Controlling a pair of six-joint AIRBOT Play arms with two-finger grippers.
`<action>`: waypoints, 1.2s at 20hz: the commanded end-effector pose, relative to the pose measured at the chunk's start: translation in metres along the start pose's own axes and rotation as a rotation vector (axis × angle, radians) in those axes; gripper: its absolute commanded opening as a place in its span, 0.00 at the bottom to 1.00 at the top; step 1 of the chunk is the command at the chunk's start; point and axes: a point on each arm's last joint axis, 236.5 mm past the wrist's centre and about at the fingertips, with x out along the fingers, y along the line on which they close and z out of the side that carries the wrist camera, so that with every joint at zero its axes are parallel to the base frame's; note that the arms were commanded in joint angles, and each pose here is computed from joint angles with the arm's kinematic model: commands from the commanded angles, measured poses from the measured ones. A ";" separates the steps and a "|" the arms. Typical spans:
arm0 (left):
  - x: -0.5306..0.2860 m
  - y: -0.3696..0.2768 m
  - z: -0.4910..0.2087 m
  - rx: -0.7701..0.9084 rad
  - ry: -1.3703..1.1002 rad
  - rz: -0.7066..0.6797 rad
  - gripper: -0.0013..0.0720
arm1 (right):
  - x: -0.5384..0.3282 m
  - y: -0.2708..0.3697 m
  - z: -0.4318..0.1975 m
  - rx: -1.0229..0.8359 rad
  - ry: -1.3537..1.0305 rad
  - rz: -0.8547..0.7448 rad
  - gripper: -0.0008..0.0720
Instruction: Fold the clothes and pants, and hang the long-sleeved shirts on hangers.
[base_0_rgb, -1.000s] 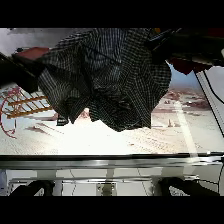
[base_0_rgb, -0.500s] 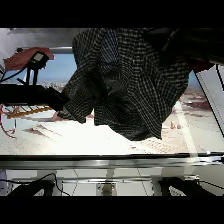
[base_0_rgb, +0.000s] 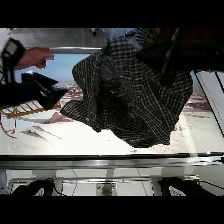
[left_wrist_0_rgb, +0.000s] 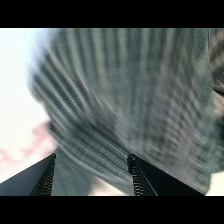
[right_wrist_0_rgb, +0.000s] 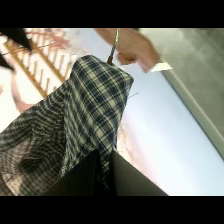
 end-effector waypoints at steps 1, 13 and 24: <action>-0.028 -0.010 0.032 0.163 -0.147 -0.016 0.74 | -0.003 0.037 0.008 -0.069 -0.040 0.154 0.08; 0.007 -0.089 -0.013 0.164 -0.044 -0.510 0.74 | -0.011 0.071 0.016 -0.090 -0.088 0.304 0.08; 0.050 0.000 0.028 -0.002 -0.160 -0.086 0.08 | -0.007 -0.032 -0.047 0.233 0.185 -0.159 0.81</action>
